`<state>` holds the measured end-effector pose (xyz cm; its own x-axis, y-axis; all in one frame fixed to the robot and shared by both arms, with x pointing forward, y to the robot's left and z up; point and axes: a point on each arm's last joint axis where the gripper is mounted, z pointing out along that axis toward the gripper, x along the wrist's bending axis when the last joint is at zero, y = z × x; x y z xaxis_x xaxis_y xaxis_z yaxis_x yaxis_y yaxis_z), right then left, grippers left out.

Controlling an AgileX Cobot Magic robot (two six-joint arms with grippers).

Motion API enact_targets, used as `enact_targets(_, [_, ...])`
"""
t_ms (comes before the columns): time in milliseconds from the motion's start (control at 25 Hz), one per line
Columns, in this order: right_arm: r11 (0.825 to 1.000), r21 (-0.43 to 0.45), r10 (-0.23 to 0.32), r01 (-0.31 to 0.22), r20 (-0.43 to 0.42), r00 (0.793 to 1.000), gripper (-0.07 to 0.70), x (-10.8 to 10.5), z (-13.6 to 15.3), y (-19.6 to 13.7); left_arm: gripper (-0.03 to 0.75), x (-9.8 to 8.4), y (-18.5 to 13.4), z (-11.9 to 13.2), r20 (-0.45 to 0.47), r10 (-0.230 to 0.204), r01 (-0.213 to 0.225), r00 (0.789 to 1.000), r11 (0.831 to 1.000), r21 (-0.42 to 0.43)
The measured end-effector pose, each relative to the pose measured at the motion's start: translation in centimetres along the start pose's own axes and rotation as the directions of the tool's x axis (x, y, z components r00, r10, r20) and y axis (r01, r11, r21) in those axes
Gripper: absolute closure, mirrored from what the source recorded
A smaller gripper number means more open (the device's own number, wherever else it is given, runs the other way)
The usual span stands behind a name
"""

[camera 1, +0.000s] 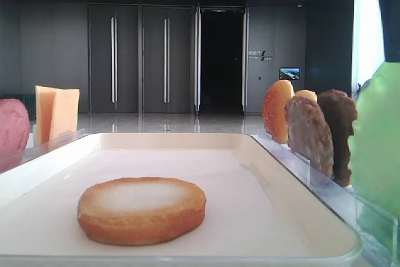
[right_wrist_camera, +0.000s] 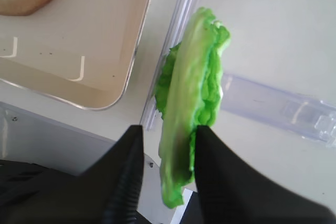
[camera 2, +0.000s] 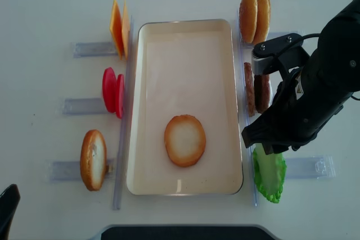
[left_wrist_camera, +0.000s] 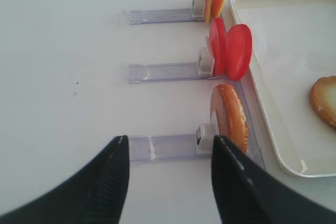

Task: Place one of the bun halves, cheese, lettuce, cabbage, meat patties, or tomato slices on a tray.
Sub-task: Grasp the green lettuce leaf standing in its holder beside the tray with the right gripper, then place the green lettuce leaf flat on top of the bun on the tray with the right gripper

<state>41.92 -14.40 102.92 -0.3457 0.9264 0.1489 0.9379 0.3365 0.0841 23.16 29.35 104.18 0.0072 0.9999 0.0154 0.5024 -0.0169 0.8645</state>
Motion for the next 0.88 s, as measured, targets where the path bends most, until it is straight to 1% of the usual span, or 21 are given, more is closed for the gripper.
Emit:
enact_targets(40, [1.0, -0.001, -0.002, 0.002, 0.003, 1.0, 0.442, -0.03, 0.0, 0.01, 0.324, 0.0, 0.0, 0.0, 0.0, 0.0, 0.0, 1.0, 1.0, 0.0])
enact_targets(160, [1.0, -0.002, -0.004, 0.004, 0.007, 1.0, 0.514, -0.06, 0.0, 0.01, 0.324, 0.0, 0.0, 0.0, 0.0, 0.0, 0.0, 1.0, 1.0, 0.0])
enact_targets(320, [1.0, -0.003, -0.009, 0.009, 0.016, 1.0, 0.589, -0.15, 0.0, 0.03, 0.324, 0.0, 0.0, 0.0, 0.0, 0.0, 0.0, 1.0, 1.0, 0.0])
enact_targets(560, [1.0, 0.004, -0.025, 0.025, 0.039, 0.999, 0.597, -0.35, 0.0, -0.03, 0.324, 0.0, 0.0, 0.0, 0.0, 0.0, 0.0, 1.0, 1.0, 0.0])
enact_targets(880, [0.999, 0.023, -0.024, 0.023, 0.041, 0.999, 0.597, -0.37, -0.05, -0.19, 0.324, 0.0, 0.0, 0.0, 0.0, 0.0, 0.0, 1.0, 1.0, 0.0])
